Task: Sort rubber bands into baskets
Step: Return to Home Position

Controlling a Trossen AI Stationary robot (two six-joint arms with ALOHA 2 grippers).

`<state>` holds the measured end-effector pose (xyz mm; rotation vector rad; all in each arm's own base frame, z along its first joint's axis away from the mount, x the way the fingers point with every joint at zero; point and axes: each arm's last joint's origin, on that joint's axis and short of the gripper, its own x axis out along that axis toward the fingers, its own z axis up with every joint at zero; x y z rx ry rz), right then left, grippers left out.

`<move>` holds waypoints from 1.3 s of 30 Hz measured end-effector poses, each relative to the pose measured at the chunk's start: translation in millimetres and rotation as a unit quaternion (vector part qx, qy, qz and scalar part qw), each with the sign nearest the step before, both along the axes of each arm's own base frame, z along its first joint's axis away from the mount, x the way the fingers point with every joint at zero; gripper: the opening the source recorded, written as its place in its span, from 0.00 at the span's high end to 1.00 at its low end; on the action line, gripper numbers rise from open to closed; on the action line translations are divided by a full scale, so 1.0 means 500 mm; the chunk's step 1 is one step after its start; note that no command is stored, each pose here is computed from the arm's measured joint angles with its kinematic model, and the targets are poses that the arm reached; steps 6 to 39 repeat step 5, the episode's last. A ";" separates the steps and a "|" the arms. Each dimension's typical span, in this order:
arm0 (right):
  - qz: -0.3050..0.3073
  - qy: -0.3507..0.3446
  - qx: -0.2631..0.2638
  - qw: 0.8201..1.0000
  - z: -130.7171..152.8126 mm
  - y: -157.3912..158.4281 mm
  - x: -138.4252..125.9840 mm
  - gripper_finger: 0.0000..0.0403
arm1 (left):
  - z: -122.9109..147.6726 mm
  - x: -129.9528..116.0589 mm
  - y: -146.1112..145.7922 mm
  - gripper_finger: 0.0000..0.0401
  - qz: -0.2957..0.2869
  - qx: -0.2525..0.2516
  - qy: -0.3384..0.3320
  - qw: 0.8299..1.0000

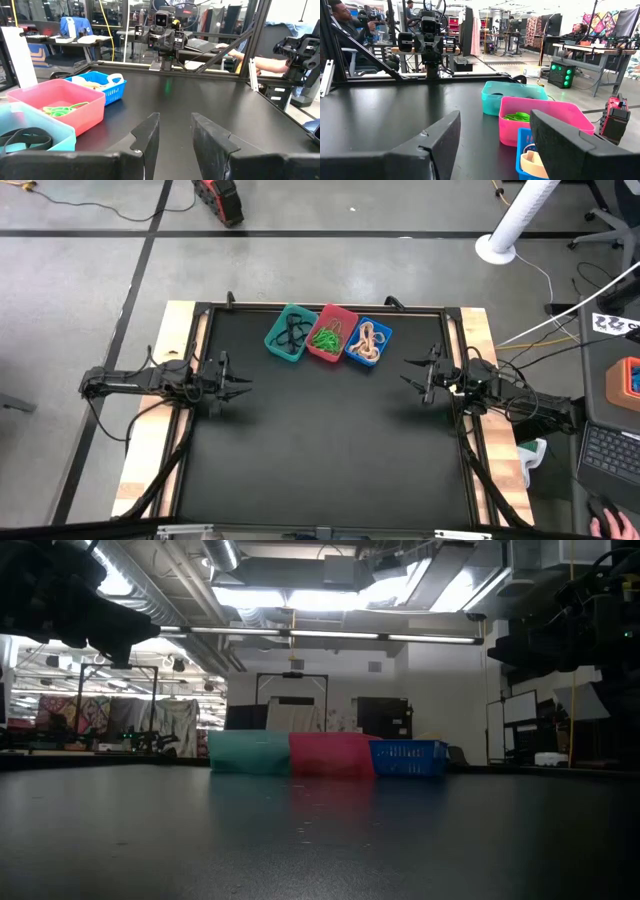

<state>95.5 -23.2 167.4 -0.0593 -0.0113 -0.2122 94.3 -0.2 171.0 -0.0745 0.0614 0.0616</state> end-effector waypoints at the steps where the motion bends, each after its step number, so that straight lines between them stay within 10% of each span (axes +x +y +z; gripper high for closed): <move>1: 0.000 0.000 0.000 1.000 0.000 0.000 0.000 0.41 | 0.000 0.000 0.000 0.73 0.000 0.000 0.000 1.000; 39: 0.000 0.000 0.000 1.000 0.000 0.000 0.000 0.41 | 0.000 0.000 0.000 0.73 0.000 0.000 0.000 1.000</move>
